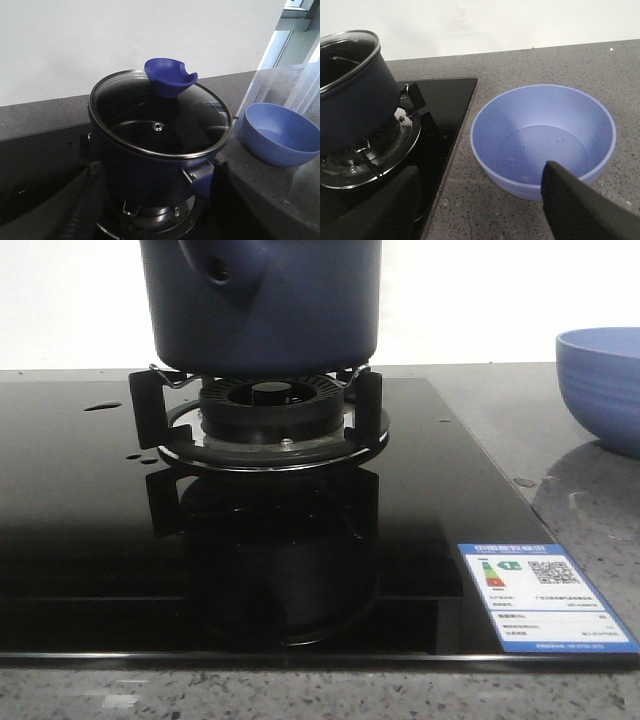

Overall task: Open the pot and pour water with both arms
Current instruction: 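Grasp the blue lid knob with the left gripper and lift the lid, then grasp the rim of the light blue bowl with the right gripper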

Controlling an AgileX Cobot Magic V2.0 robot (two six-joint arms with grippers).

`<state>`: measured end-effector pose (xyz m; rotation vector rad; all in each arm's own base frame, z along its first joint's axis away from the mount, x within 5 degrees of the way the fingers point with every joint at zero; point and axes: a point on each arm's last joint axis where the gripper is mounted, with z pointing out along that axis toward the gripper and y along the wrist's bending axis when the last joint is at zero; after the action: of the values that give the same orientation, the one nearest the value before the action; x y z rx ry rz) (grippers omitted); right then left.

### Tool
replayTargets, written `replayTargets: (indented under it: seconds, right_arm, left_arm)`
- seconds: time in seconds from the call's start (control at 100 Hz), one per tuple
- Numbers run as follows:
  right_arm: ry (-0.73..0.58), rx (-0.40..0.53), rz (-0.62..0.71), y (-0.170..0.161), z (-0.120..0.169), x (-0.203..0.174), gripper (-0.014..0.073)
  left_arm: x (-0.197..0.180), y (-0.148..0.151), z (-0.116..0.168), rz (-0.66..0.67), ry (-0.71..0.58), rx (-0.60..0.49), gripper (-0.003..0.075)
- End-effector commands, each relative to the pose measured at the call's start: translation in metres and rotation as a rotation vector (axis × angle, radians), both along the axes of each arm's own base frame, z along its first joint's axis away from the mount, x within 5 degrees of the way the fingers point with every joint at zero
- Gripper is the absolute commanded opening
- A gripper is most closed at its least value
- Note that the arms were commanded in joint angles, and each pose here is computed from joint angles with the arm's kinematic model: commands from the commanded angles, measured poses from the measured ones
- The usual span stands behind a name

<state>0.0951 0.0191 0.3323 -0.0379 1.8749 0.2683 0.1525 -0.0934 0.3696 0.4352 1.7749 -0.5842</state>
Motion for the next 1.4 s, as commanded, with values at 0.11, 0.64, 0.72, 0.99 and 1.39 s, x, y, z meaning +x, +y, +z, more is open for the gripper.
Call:
replayTargets:
  seconds: [0.11,0.64,0.72,0.99,1.39]
  right_arm:
    - [-0.09,0.006,-0.014,-0.001,0.016,0.003,0.0465]
    - [-0.09,0.006,-0.014,-0.001,0.016,0.003,0.0465]
    - [-0.09,0.006,-0.014,-0.001,0.016,0.003,0.0465]
    - [-0.09,0.006,-0.014,-0.001,0.016,0.003,0.0465]
    - [-0.09,0.006,-0.014,-0.001,0.016,0.003,0.0465]
  left_arm:
    - [0.043,-0.032,0.019,0.024,-0.096,-0.021,0.0425]
    - [0.121,-0.087,0.018,-0.004,-0.037,0.018,0.051]
    - [0.126,-0.09,0.018,0.0,-0.041,0.018,0.051]
    - [0.138,-0.096,0.015,0.014,-0.054,0.024,0.051]
    - [0.139,-0.096,0.014,0.013,-0.061,0.035,0.0353]
